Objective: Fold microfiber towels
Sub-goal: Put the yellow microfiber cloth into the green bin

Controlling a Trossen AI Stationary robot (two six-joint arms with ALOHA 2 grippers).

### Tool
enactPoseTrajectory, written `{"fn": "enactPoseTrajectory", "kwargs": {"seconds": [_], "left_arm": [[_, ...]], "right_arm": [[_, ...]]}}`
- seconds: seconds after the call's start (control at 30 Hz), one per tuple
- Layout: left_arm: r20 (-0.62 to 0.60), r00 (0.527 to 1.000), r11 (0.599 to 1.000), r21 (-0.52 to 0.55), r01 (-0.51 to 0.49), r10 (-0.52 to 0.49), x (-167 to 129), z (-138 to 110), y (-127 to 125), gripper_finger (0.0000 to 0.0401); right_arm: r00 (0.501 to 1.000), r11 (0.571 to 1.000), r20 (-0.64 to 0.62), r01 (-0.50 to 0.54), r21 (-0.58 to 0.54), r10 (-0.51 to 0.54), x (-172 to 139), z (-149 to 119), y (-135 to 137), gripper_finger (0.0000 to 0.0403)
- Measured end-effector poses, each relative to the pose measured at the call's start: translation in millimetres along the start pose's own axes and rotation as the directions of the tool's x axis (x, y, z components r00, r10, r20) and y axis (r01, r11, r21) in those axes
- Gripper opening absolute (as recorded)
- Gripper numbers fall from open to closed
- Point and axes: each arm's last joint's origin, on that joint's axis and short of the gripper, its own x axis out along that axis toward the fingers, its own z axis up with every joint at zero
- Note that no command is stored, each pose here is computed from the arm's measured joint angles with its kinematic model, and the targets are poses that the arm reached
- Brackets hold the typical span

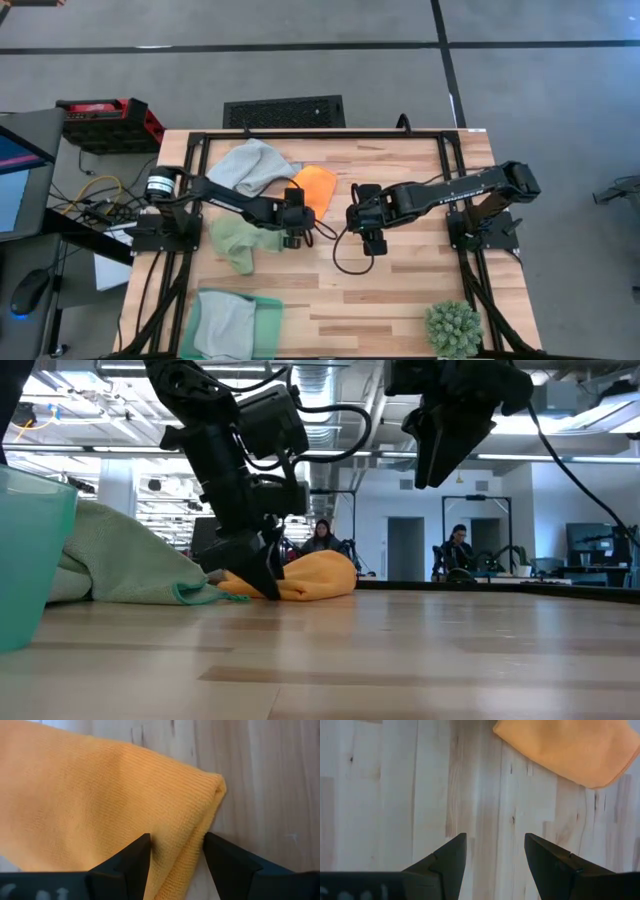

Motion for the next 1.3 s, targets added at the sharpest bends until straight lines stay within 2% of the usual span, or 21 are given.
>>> {"fn": "enactPoseTrajectory", "kwargs": {"seconds": [0.1, 0.17, 0.43, 0.6, 0.93, 1.17, 1.3], "left_arm": [[-0.005, 1.0, 1.0, -0.006, -0.011, 0.011, 0, 0, 0, 0.0169], [-0.009, 1.0, 1.0, -0.015, -0.014, 0.014, 1, -1, 0, 0.0149], [0.0, 1.0, 1.0, -0.01, 0.028, -0.028, 2, 0, -1, 0.0012], [-0.073, 0.995, 0.997, -0.029, 0.066, -0.068, -9, 11, 0, 0.0008], [-0.144, 0.977, 0.986, -0.074, 0.15, -0.16, -59, 50, -3, 0.0002], [-0.252, 0.941, 0.97, -0.15, 0.191, -0.225, -104, 56, -21, 0.0001], [-0.29, 0.918, 0.953, -0.216, 0.211, -0.269, -133, 52, -41, 0.0001]], "right_arm": [[1.0, 1.0, 0.0, 0.0, 0.0, 0.0, 0, 0, 0, 0.0223], [1.0, 1.0, -0.001, 0.0, 0.0, 0.0, 0, 0, 0, 0.0223], [0.999, 0.999, -0.002, 0.038, 0.011, -0.038, -2, -1, -1, 0.0223], [0.998, 0.998, -0.013, 0.058, 0.031, -0.057, -8, -5, -3, 0.0223], [0.997, 0.996, -0.017, 0.081, 0.027, -0.08, -31, -19, -5, 0.0223], [0.996, 0.998, 0.055, 0.067, 0.005, -0.067, -56, -28, 2, 0.0223], [0.993, 0.998, 0.089, 0.07, 0.009, -0.07, -65, -31, 7, 0.0223]]}}
